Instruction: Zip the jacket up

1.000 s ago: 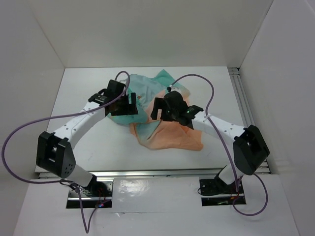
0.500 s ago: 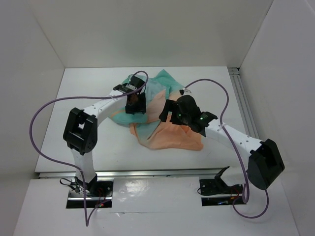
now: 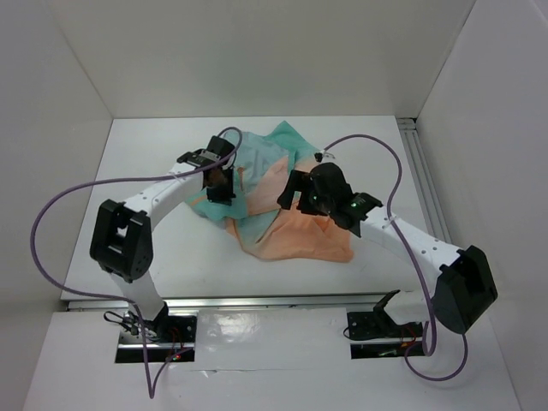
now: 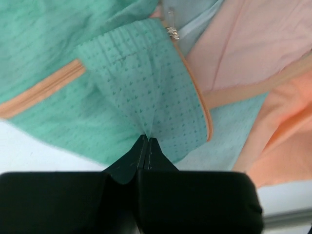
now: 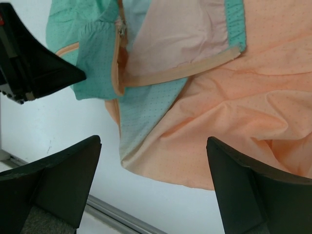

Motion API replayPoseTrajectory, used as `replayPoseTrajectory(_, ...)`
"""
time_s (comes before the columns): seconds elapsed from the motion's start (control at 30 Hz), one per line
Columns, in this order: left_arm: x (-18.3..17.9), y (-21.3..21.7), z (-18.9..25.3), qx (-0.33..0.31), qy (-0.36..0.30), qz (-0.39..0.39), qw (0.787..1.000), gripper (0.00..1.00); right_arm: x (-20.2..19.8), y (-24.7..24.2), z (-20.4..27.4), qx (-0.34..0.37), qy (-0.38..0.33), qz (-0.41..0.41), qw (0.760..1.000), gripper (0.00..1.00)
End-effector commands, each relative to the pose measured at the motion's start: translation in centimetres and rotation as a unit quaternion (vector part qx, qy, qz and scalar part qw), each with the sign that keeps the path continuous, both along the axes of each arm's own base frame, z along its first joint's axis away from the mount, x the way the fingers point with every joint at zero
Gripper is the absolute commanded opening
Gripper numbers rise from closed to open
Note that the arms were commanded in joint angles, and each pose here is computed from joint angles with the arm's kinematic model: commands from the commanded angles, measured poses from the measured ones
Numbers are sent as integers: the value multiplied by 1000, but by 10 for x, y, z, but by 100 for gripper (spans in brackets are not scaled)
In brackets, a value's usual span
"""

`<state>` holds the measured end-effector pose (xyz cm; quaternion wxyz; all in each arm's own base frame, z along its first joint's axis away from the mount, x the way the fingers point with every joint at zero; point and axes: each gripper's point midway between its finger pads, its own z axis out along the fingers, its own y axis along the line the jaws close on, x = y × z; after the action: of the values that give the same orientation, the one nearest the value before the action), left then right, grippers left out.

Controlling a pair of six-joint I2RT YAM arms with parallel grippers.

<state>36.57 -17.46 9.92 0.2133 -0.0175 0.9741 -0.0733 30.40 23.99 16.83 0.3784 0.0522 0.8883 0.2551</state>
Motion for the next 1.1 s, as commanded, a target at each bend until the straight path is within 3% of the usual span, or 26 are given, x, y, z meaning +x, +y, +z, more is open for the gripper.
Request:
replayPoseTrajectory(0.0, -19, 10, 30, -34, -24, -21, 999, 0, 9, 16, 27, 33, -25, 23, 999, 95)
replayPoseTrajectory(0.13, -50, 28, 15, -27, -13, 4, 1000, 0, 21, 43, 24, 61, -14, 51, 997, 93)
replayPoseTrajectory(0.2, -60, 22, 11, -54, -6, 6, 998, 0, 24, 60, 24, 80, -12, 73, 994, 92)
replayPoseTrajectory(0.33, -79, 27, -6, -79, 7, 27, 997, 0, 31, 106, 11, 107, 13, 126, 986, 75)
replayPoseTrajectory(0.43, -85, 32, -12, -80, 8, 36, 996, 0, 30, 127, -3, 130, 36, 153, 979, 69)
replayPoseTrajectory(0.73, -95, 42, -17, -91, 8, 51, 995, 0, 17, 175, -45, 126, 87, 202, 967, 71)
replayPoseTrajectory(0.77, -98, 41, -17, -94, 15, 49, 994, 3, 21, 175, -47, 121, 83, 202, 968, 71)
replayPoseTrajectory(0.8, -96, 44, -17, -94, 14, 54, 994, 15, 15, 178, -55, 115, 93, 205, 968, 71)
replayPoseTrajectory(0.83, -99, 45, -18, -92, 19, 54, 994, 42, 18, 180, -61, 112, 97, 205, 968, 71)
replayPoseTrajectory(0.9, -97, 47, -13, -93, 9, 54, 994, 58, 21, 185, -64, 112, 97, 212, 966, 69)
replayPoseTrajectory(1.07, -87, 60, 13, -103, -21, 76, 992, 60, 16, 200, -75, 119, 109, 241, 957, 65)
